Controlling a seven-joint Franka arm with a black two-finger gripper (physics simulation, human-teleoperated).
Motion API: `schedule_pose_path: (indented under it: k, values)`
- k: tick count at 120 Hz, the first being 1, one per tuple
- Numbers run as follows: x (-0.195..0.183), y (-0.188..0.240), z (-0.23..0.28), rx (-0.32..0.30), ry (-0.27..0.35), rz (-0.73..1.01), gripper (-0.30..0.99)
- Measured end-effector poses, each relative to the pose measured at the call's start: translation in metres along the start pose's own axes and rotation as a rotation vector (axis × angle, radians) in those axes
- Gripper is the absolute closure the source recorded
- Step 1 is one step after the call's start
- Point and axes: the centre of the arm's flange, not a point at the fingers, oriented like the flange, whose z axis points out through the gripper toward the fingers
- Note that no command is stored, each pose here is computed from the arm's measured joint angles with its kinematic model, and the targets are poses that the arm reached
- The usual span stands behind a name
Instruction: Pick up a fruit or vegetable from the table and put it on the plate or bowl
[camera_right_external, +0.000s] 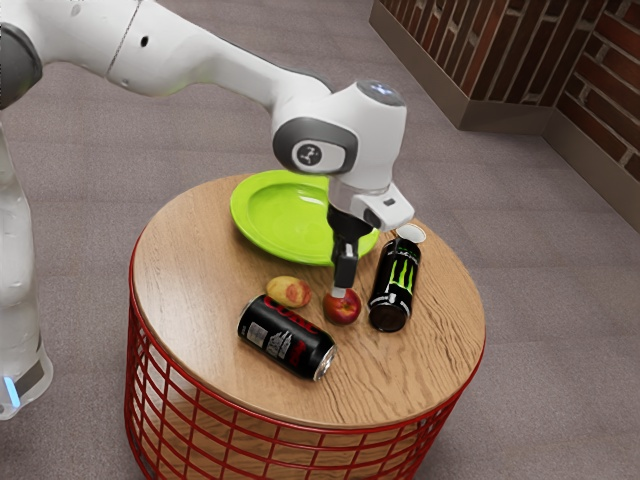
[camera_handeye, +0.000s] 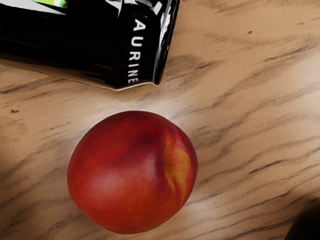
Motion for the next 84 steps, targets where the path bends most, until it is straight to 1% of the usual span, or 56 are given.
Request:
schedule_pose_path:
  k: [18,34,64,84]
  values:
    - [0.005,-0.002,0.012,-0.005,0.017,-0.013,0.02]
    - [0.01,-0.006,0.03,-0.017,0.004,-0.025,0.02]
    - [0.013,-0.012,0.042,-0.025,-0.002,-0.045,0.02]
    - [0.018,-0.021,0.059,-0.036,-0.013,-0.065,0.02]
